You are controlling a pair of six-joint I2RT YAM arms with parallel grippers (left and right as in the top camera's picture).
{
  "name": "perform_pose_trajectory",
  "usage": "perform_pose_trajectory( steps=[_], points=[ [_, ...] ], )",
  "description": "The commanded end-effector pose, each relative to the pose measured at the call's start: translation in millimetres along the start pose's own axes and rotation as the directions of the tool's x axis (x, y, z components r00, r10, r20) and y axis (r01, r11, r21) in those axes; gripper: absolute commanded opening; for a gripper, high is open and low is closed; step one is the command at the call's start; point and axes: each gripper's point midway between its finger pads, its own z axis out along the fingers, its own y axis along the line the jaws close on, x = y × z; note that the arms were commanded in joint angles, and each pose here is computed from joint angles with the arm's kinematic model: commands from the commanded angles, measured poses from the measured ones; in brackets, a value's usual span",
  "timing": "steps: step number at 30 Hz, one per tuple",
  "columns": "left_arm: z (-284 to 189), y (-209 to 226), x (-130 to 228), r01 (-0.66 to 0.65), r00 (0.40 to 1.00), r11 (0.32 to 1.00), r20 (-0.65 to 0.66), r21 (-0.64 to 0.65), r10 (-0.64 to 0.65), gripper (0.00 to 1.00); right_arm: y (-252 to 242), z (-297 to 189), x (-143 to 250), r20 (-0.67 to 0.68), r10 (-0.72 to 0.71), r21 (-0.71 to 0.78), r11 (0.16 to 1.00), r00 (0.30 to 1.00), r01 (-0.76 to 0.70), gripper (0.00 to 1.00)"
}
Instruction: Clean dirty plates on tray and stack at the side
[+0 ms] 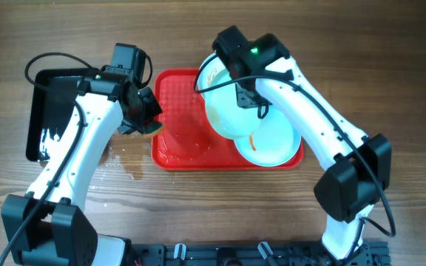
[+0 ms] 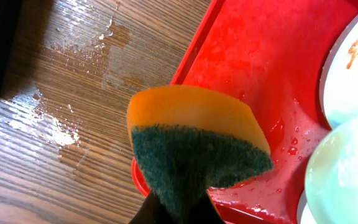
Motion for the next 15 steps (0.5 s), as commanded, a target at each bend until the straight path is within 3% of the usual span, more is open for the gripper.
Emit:
perform_pose_trajectory(
  steps=[1,15],
  points=[
    [-3.1,-5.7,-1.4,-0.019,1.0,0.999,0.004,0.031,0.019,0.04,-13.9,-30.0,-13.8,0.147,0.031,0.105,0.993,0.989,-0.047,0.04],
    [7.1,-8.2,-0.7,-0.02,1.0,0.998,0.007,0.052,0.02,0.04,14.8,-89.5,-18.0,0.415,-0.201,0.347,0.936,0.887,0.05,0.04]
  ],
)
